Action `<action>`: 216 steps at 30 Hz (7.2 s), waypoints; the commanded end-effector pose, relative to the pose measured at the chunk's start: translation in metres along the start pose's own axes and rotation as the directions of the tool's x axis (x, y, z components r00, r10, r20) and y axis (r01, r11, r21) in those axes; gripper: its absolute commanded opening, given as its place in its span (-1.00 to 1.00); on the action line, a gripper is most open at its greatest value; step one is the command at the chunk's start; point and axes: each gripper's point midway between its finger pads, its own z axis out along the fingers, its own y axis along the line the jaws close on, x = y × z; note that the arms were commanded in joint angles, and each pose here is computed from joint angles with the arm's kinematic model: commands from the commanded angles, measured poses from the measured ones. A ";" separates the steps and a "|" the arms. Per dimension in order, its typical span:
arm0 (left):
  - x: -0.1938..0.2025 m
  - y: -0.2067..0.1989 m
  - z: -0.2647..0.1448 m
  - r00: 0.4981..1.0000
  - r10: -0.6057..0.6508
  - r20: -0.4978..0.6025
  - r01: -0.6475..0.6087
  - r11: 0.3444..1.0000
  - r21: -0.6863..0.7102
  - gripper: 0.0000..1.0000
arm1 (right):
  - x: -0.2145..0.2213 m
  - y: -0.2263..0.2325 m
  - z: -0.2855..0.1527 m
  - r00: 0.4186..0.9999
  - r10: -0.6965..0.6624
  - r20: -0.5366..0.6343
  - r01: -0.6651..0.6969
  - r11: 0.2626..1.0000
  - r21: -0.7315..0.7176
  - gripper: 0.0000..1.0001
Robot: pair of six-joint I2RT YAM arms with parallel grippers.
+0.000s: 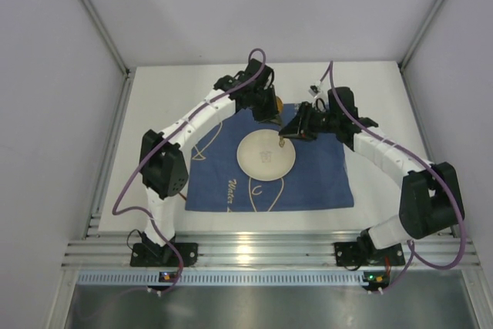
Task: Set the dinner table for one person
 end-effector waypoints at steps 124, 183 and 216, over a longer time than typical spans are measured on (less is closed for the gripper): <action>0.122 0.378 -0.139 0.680 -0.600 0.422 0.718 0.426 -0.551 0.65 | 0.054 -0.139 -0.081 0.961 0.136 -0.241 0.036 0.803 0.595 -0.34; -0.024 0.332 -0.182 0.953 -0.033 0.300 0.238 0.692 -0.681 -1.00 | 0.032 -0.127 -0.081 0.975 0.106 -0.196 0.031 0.807 0.590 0.99; -0.052 0.214 -0.124 0.898 0.334 0.285 -0.090 0.776 -0.625 0.96 | 0.020 -0.102 -0.103 0.996 -0.028 -0.081 0.070 0.808 0.585 0.99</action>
